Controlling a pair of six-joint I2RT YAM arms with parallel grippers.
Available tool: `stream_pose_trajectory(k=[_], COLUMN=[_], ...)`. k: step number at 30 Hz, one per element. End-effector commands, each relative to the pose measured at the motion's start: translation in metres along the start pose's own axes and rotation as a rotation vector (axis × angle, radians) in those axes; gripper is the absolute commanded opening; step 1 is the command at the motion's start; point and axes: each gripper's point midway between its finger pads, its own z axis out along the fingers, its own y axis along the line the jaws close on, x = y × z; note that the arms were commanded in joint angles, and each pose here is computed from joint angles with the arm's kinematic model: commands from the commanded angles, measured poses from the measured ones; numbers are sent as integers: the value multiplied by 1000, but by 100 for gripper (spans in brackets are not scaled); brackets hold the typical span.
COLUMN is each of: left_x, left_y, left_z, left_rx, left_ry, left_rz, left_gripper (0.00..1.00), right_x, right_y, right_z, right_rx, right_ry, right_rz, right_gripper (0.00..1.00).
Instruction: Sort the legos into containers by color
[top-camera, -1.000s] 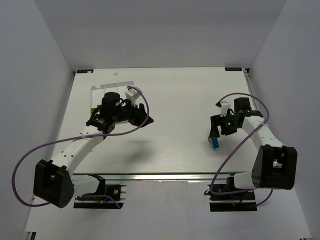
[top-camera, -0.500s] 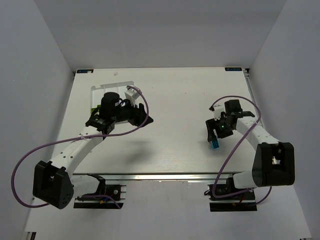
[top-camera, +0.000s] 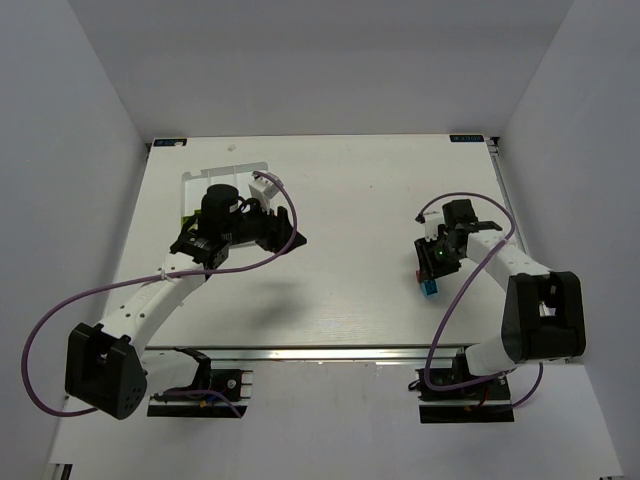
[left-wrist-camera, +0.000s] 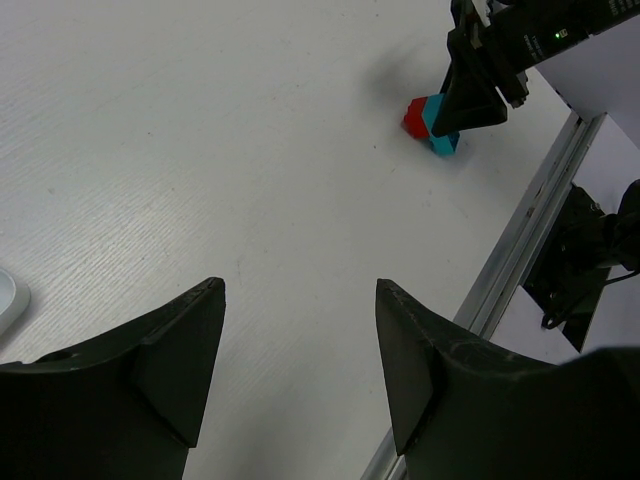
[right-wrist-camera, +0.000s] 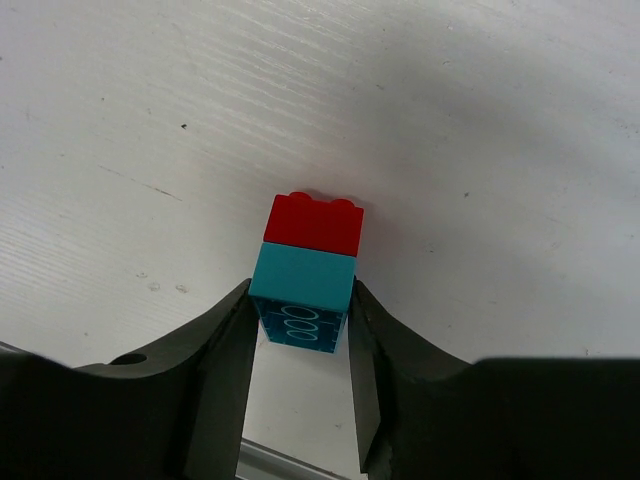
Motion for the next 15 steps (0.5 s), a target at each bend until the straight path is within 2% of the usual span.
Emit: stream_pose_trajectory(k=[1,4,7,8,10,11,12,15], left_x=[-9,-6,0,-1,1,-1,1,-2], left_y=[-9,-13,-31,-43,-54,-59,-65,-78], left_z=[-6,-4,3,3,6,9,10,14], left_rx=[24,53,175,252,330,389,419,491], left_ry=[-32,-29,-24,-26,-23,-37,-33,-36], left_rz=[30,17,-26,-59,-133,-138,-160,-250], left_gripper=[72,72,74,76,80,81,82,84], right_x=[-10,-25,-45,-56,-56,-59,-63,-62], right_y=[-2,5,38,61,87,108,116,144], right_z=[-1,-14,-44,-60,-82,-96,-106,-126], right_rx=[20,-22,-182,-304,-425,-539,-577,-748], right_ry=[-33,-95,-202,-276,-325,-375,-423,-498], right_rz=[-11,-46,-180,-274,-354,-394,-481,-571], right_gripper=[26,17,13,12,9,7,6,2])
